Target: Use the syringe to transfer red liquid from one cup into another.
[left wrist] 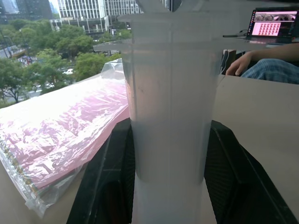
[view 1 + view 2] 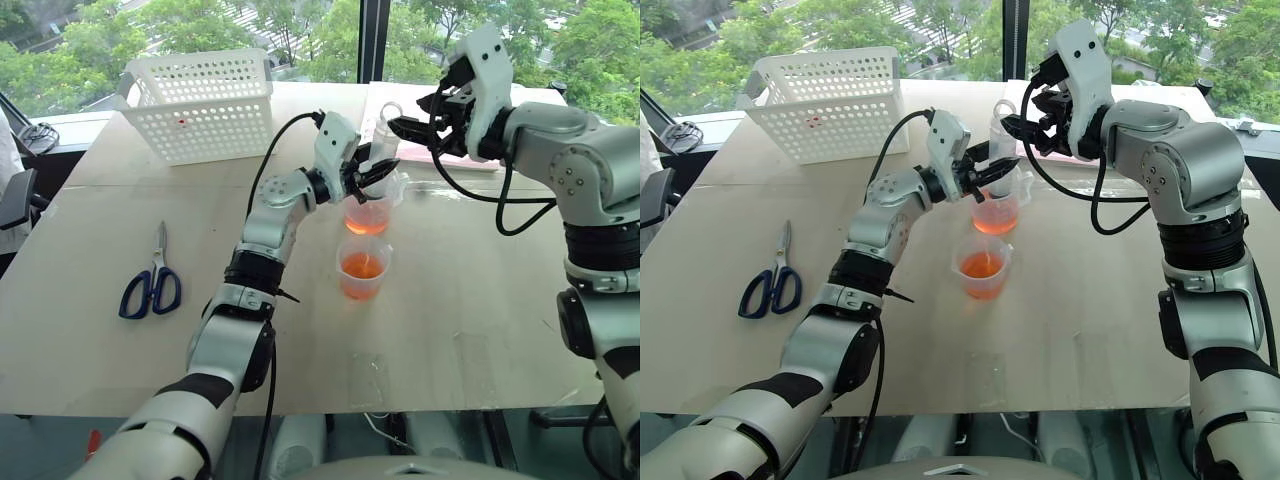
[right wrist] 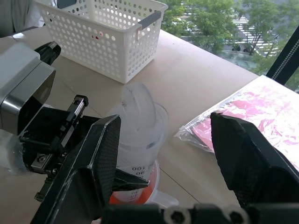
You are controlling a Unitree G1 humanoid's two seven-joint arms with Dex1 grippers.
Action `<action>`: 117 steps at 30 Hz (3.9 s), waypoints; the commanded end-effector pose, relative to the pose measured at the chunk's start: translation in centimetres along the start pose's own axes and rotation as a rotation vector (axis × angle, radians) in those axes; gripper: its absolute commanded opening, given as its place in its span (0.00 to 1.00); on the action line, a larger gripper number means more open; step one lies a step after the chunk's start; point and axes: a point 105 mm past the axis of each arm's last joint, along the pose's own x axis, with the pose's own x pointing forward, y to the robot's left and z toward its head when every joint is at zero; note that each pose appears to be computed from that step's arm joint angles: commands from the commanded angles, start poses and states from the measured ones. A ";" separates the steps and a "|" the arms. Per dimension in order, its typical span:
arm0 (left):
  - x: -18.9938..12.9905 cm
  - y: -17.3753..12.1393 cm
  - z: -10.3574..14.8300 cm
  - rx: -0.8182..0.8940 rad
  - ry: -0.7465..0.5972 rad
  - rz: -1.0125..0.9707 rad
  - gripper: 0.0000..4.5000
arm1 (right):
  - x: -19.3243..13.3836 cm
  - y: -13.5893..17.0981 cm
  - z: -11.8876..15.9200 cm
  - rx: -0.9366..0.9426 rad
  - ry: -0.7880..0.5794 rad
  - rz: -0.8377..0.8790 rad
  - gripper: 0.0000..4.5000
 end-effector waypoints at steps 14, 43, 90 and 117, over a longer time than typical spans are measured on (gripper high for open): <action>0.4 -1.1 -0.5 -0.021 0.023 -0.042 0.32 | 0.0 -0.3 3.3 -0.075 -0.098 -0.046 0.01; 0.0 -1.4 -1.5 -0.056 0.087 -0.065 0.32 | -0.6 -0.2 8.4 0.009 -0.227 0.036 0.01; -7.9 -3.9 11.8 -0.260 -0.188 -0.227 0.32 | -18.3 5.3 -6.0 -0.042 -0.207 0.220 0.93; -8.9 -8.6 1.2 0.070 -0.026 -0.262 0.32 | -9.0 7.7 1.2 -0.019 -0.179 0.354 0.93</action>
